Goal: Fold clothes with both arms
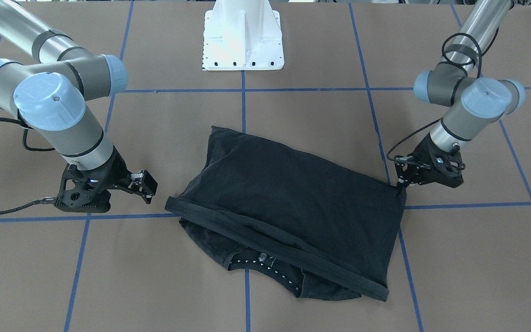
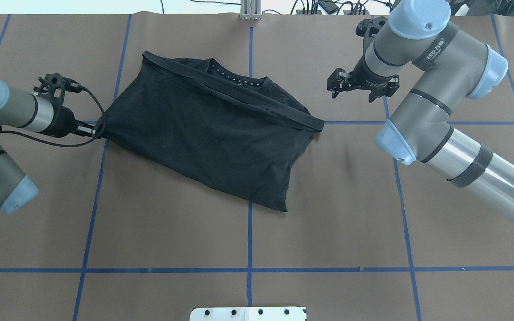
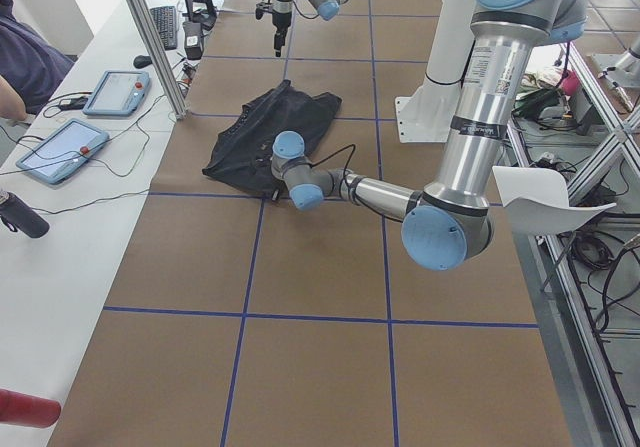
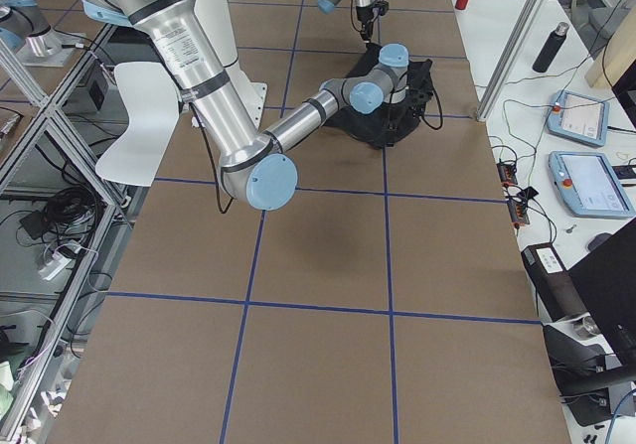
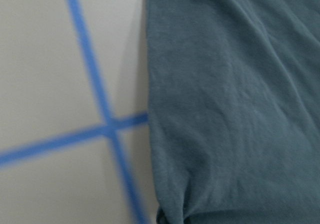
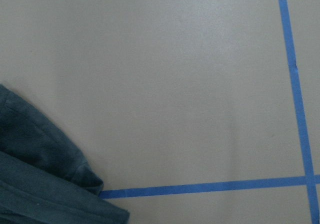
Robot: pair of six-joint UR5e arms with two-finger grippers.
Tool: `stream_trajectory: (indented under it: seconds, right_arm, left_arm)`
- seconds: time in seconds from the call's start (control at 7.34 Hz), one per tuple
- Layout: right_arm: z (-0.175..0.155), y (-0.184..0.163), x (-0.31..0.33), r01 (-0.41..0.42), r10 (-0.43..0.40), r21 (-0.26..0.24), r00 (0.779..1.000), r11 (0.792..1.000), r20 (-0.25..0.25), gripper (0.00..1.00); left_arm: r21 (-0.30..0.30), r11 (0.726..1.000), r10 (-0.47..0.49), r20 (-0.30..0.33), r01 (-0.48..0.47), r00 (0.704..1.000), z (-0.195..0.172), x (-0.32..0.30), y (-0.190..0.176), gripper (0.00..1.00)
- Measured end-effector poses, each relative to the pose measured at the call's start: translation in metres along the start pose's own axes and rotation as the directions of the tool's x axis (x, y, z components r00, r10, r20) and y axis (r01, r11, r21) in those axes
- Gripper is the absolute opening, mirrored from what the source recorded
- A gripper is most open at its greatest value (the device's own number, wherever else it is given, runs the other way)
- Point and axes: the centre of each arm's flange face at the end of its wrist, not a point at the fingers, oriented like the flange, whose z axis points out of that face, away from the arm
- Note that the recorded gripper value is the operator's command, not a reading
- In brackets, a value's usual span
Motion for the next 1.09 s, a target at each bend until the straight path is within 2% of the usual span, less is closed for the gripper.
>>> stream_trajectory:
  seconds: [0.41,0.54,0.68,0.82,1.09]
  right_arm:
    - [0.002,0.007,-0.009,0.011,-0.011,-0.006,1.0,1.0,0.007,1.0]
    - [0.003,0.009,-0.01,0.014,-0.014,-0.009,1.0,1.0,0.008,1.0]
    - [0.005,0.012,-0.014,0.021,-0.021,-0.012,1.0,1.0,0.009,1.0]
    - [0.008,0.017,-0.02,0.03,-0.03,-0.018,0.999,0.999,0.01,1.0]
    - [0.014,0.025,-0.04,0.05,-0.049,-0.025,0.999,0.998,0.015,1.0]
  left_arm:
    - [0.034,0.999,0.01,0.142,-0.015,0.99,0.029,-0.055,-0.122,0.0]
    - [0.049,0.999,0.012,0.195,-0.022,0.981,0.037,-0.056,-0.155,0.11]
    - [0.059,0.998,0.023,0.227,-0.038,0.974,0.035,-0.059,-0.179,0.99]
    - [0.07,0.995,0.048,0.236,-0.066,0.971,0.023,-0.067,-0.192,1.0]
    - [0.083,0.99,0.099,0.204,-0.118,0.974,0.001,-0.075,-0.18,1.0]
